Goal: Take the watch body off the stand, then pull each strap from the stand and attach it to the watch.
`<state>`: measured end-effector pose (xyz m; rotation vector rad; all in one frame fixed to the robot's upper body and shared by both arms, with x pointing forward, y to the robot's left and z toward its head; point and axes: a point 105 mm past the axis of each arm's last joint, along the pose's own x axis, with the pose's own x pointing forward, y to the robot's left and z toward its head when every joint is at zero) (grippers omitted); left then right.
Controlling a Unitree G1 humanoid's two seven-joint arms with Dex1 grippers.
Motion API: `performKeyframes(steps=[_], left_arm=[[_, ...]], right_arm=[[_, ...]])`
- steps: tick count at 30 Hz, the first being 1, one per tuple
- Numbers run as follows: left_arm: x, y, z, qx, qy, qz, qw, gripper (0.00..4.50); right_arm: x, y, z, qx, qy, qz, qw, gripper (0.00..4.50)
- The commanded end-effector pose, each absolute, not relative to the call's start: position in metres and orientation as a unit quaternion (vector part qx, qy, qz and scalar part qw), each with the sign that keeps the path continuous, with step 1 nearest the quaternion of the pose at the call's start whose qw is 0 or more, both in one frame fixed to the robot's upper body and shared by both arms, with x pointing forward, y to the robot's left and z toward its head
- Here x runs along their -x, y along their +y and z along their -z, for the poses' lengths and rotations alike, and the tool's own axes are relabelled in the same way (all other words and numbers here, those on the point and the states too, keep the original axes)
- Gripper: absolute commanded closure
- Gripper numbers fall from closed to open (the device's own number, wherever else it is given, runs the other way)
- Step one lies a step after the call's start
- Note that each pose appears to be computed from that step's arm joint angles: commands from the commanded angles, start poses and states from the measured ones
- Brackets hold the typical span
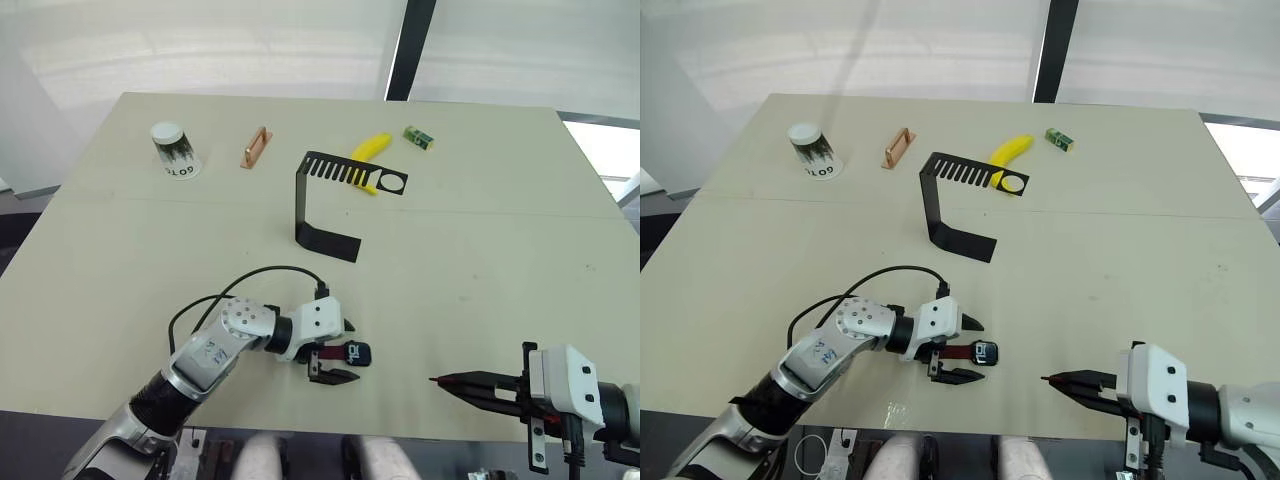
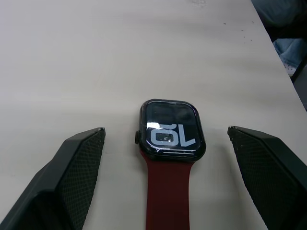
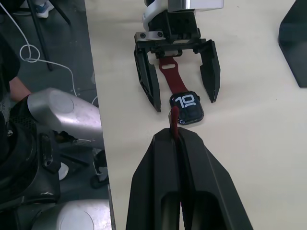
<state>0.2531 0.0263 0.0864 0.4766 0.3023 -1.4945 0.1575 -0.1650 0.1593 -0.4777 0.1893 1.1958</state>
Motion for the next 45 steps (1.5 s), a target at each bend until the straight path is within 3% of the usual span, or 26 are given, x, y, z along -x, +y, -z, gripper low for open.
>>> performKeyframes(steps=[1, 20, 25, 30, 33, 38, 45], left_arm=[[-0.25, 0.019, -0.088, -0.217, 0.125, 0.674, 0.695, 1.34], [-0.254, 0.026, -0.082, -0.239, 0.14, 0.661, 0.697, 1.34], [-0.256, 0.028, -0.079, -0.239, 0.15, 0.656, 0.7, 2.89], [-0.265, 0.036, -0.086, -0.234, 0.155, 0.652, 0.704, 2.89], [-0.272, 0.041, -0.098, -0.191, 0.17, 0.654, 0.712, 2.89], [-0.284, 0.052, -0.137, 0.004, 0.229, 0.66, 0.715, 2.89], [-0.299, 0.06, -0.163, 0.111, 0.258, 0.634, 0.72, 2.89]], right_arm=[[-0.156, -0.161, -0.161, 0.227, 0.081, -0.564, 0.79, 4.5], [-0.161, -0.164, -0.154, 0.226, 0.087, -0.556, 0.795, 4.5], [-0.164, -0.165, -0.155, 0.228, 0.082, -0.55, 0.799, 4.5], [-0.167, -0.165, -0.156, 0.239, 0.074, -0.553, 0.795, 4.5], [-0.175, -0.159, -0.162, 0.263, 0.052, -0.558, 0.785, 4.5], [-0.205, -0.138, -0.173, 0.326, -0.026, -0.548, 0.77, 4.5], [-0.237, -0.115, -0.179, 0.39, -0.088, -0.543, 0.738, 4.5]])
